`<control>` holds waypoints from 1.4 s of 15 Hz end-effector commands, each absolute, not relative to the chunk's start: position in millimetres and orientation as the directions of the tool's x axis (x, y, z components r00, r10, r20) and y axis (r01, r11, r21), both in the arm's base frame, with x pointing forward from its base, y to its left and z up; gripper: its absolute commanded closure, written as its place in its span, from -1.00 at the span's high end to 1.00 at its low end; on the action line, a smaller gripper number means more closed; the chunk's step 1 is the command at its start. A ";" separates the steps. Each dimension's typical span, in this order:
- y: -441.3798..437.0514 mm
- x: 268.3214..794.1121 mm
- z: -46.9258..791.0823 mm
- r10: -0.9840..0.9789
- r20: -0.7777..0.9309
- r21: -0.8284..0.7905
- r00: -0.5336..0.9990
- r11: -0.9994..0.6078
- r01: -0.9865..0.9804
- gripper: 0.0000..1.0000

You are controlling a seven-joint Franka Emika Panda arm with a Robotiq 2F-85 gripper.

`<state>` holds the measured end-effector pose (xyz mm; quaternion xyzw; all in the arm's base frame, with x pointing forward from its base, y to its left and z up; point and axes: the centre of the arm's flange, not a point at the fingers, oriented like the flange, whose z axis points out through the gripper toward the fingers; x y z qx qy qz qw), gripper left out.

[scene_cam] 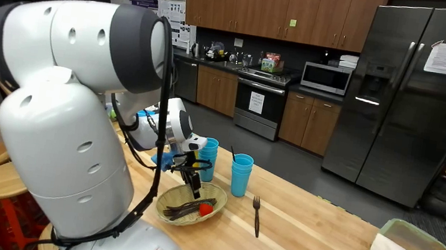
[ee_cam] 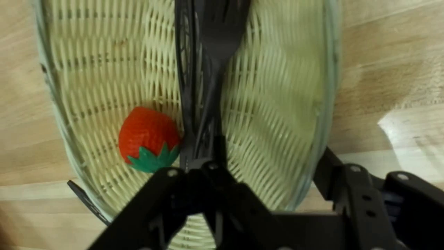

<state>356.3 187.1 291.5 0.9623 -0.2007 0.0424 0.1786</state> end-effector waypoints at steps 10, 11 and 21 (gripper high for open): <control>185.9 366.1 336.4 -0.377 0.219 0.261 0.900 -0.866 -0.426 -0.98; 189.5 365.2 342.0 -0.370 0.221 0.258 0.902 -0.870 -0.420 -0.98; 223.6 357.4 353.9 -0.271 0.201 0.303 0.941 -0.896 -0.323 -0.98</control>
